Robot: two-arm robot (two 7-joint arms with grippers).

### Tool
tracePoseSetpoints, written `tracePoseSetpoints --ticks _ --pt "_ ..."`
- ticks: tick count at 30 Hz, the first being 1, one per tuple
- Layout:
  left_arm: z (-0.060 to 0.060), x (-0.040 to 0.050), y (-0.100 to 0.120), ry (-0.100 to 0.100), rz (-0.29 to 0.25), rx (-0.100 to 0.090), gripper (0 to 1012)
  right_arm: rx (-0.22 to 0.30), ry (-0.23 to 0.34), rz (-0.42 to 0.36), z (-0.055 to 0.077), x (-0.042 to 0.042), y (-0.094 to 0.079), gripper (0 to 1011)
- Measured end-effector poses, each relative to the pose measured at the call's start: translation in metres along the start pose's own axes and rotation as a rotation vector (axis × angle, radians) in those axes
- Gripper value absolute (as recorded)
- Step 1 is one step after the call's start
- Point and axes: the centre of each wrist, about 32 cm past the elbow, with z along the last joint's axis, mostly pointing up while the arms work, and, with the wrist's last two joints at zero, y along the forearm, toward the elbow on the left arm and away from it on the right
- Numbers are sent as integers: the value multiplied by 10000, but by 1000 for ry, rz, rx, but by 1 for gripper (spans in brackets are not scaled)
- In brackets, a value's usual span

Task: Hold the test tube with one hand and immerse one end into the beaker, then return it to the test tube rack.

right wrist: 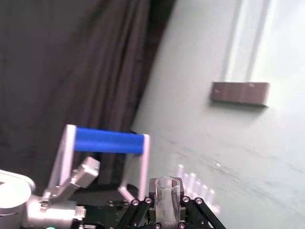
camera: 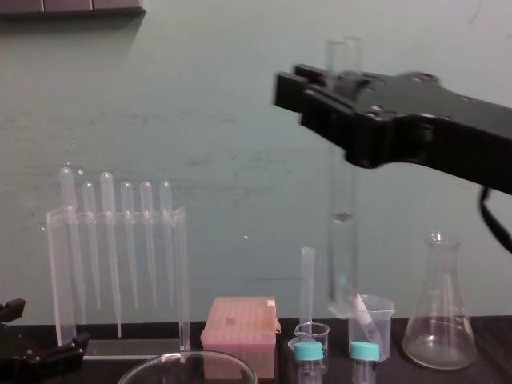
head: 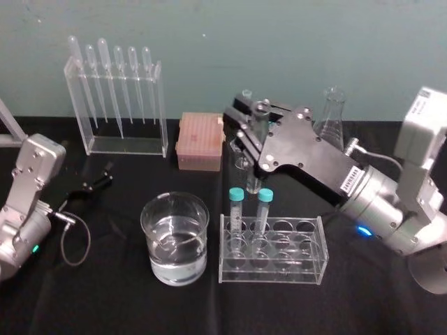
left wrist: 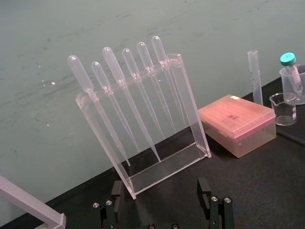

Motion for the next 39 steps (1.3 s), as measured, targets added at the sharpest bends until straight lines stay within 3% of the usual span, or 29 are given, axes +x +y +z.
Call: tracePoseSetpoints --ticks 3,9,19,26,39 --pt "0 0 0 0 0 0 1000 -17 15 -71 -1 -71 -119 189" --pt "0 0 0 0 0 0 1000 -43 61 -134 -52 -150 -227 189" --pt "0 0 0 0 0 0 1000 -89 150 -155 -168 -178 -292 189" --pt "0 0 0 0 0 0 1000 -116 200 -200 -245 -247 -318 189" --pt "0 0 0 0 0 0 1000 -155 220 -246 -186 -381 -372 189"
